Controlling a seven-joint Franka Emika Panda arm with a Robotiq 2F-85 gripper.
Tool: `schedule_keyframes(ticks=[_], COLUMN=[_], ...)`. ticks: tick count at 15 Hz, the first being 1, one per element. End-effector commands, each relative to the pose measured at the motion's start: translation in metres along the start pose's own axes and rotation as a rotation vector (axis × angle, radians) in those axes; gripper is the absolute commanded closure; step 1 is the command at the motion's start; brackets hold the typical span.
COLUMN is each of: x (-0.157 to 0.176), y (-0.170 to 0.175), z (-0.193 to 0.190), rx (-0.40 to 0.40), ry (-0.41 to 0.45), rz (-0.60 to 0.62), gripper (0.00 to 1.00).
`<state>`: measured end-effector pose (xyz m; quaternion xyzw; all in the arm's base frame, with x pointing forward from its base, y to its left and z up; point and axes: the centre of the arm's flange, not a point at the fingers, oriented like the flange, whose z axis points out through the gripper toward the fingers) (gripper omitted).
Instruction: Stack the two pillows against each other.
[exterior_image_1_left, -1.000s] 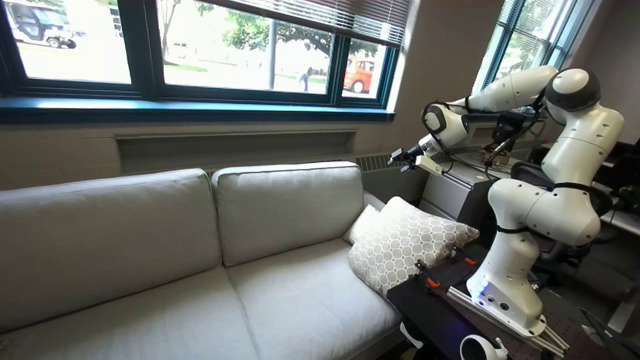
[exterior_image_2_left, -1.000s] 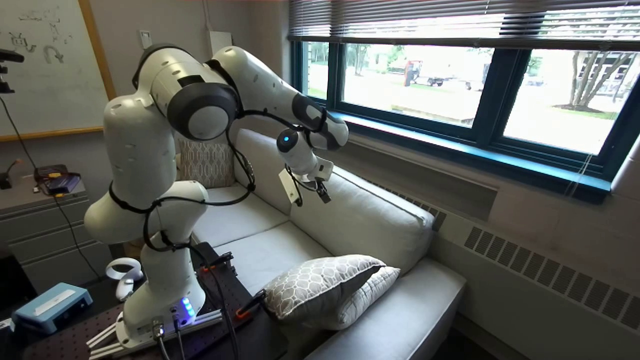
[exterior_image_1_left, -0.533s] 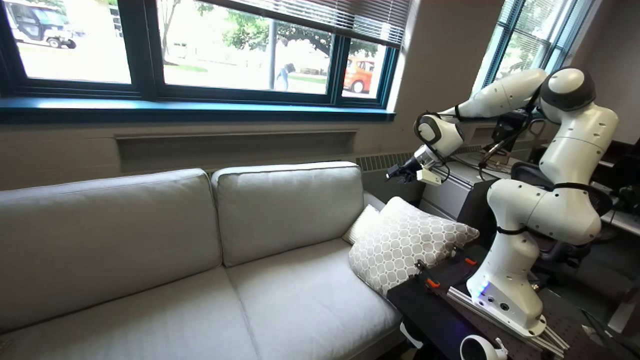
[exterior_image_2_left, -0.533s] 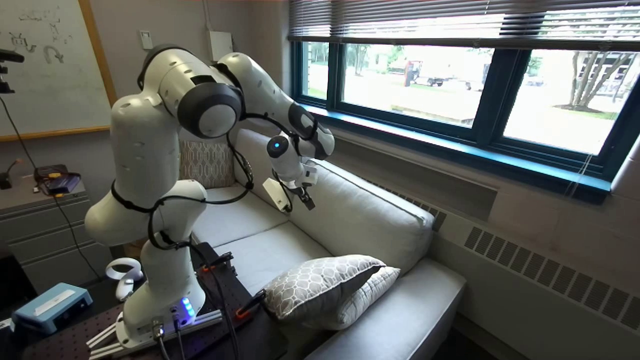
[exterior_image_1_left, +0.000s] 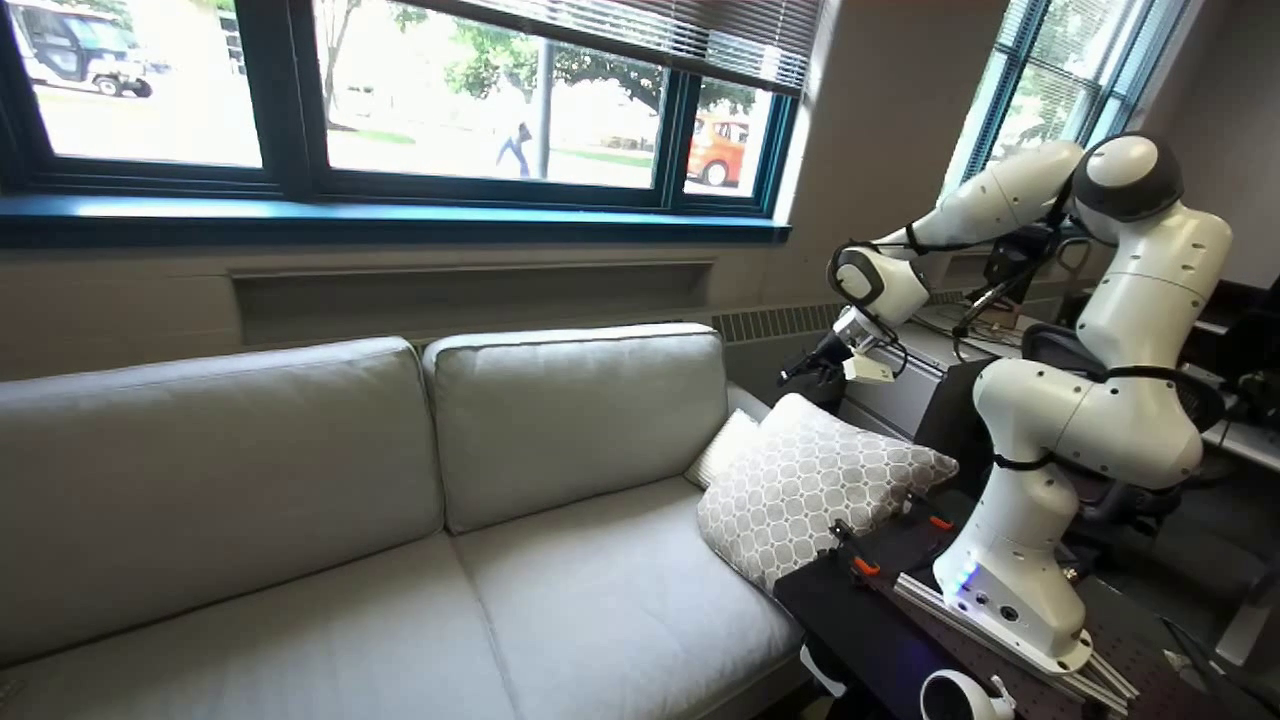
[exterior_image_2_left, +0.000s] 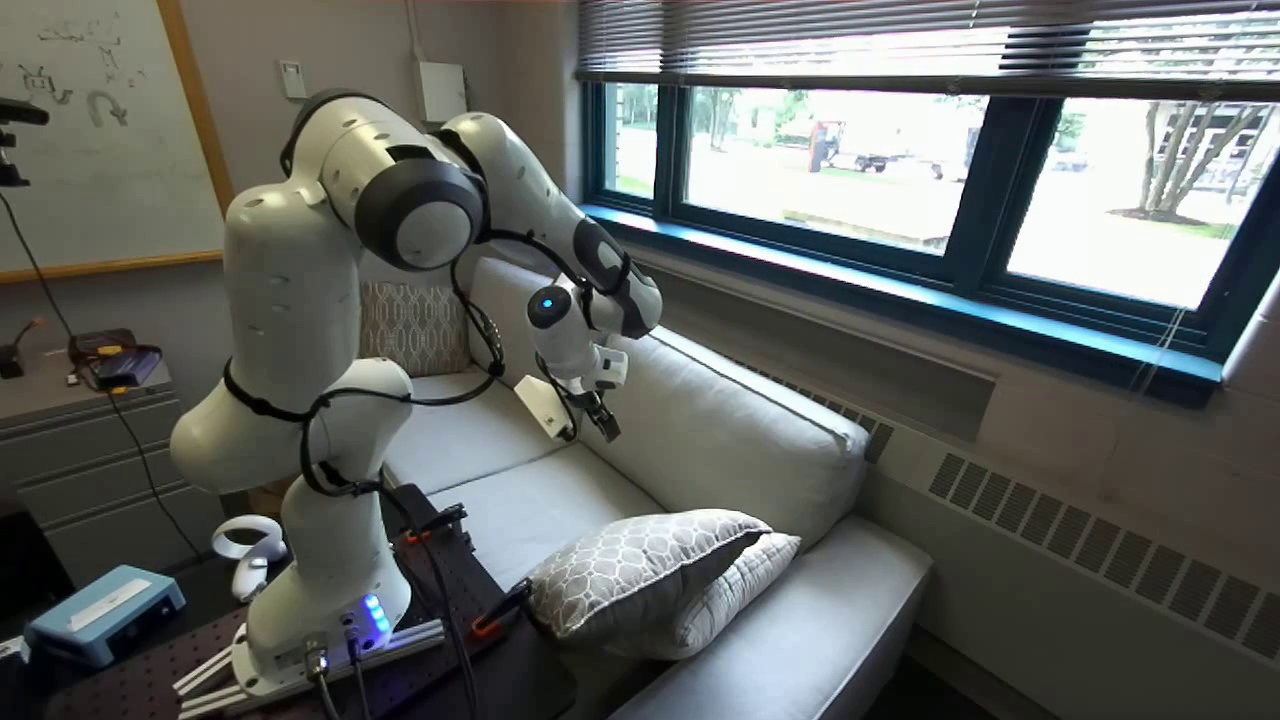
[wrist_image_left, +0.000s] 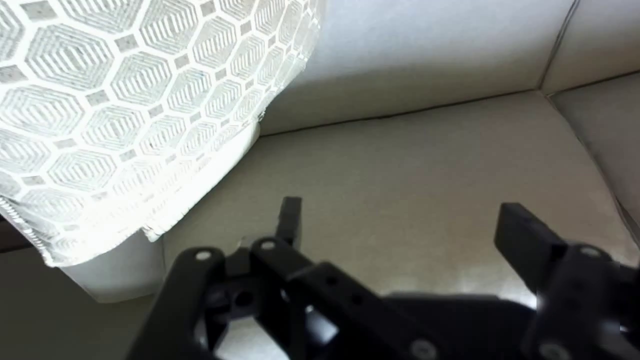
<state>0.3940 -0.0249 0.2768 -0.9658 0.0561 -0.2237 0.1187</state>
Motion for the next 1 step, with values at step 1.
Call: schedule_keyframes(ticks=[1], x=[0.0332], y=[0.0174], z=[-0.0380], rx=[-0.044], ry=[-0.073], rz=[-0.041], gripper=[0.00])
